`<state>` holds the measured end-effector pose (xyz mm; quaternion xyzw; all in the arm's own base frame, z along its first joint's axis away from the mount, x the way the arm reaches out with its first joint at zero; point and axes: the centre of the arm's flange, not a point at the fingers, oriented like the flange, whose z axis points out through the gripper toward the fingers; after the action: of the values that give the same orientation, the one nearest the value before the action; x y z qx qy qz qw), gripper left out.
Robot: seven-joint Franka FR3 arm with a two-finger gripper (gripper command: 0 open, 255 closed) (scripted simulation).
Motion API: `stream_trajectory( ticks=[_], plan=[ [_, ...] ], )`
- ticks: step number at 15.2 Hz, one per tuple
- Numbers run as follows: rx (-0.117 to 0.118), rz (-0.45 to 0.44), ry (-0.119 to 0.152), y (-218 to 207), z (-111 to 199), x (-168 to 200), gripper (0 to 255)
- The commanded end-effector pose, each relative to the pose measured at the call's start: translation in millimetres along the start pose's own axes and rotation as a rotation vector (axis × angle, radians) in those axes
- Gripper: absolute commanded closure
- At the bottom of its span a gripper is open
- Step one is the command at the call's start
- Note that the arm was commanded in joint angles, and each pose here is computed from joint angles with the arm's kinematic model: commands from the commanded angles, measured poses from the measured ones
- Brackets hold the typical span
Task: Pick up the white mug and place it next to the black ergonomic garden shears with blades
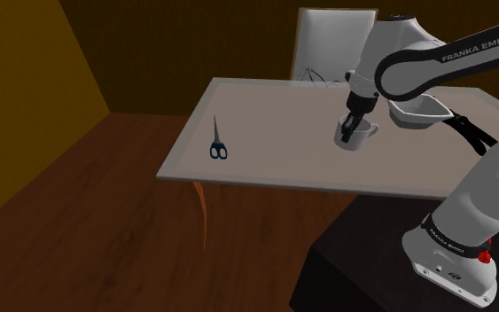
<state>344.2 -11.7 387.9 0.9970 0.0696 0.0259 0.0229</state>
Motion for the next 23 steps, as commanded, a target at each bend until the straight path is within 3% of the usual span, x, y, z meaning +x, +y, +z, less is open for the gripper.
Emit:
stream_trajectory(
  ticks=[1, 6, 23],
  plan=[
    [0.0, 0.0, -0.001, 0, -10, 1, 255],
    [0.0, 0.0, -0.001, 1, -34, 2, 255],
    [0.0, 0.0, -0.001, 148, -36, -168, 255]
  ],
)
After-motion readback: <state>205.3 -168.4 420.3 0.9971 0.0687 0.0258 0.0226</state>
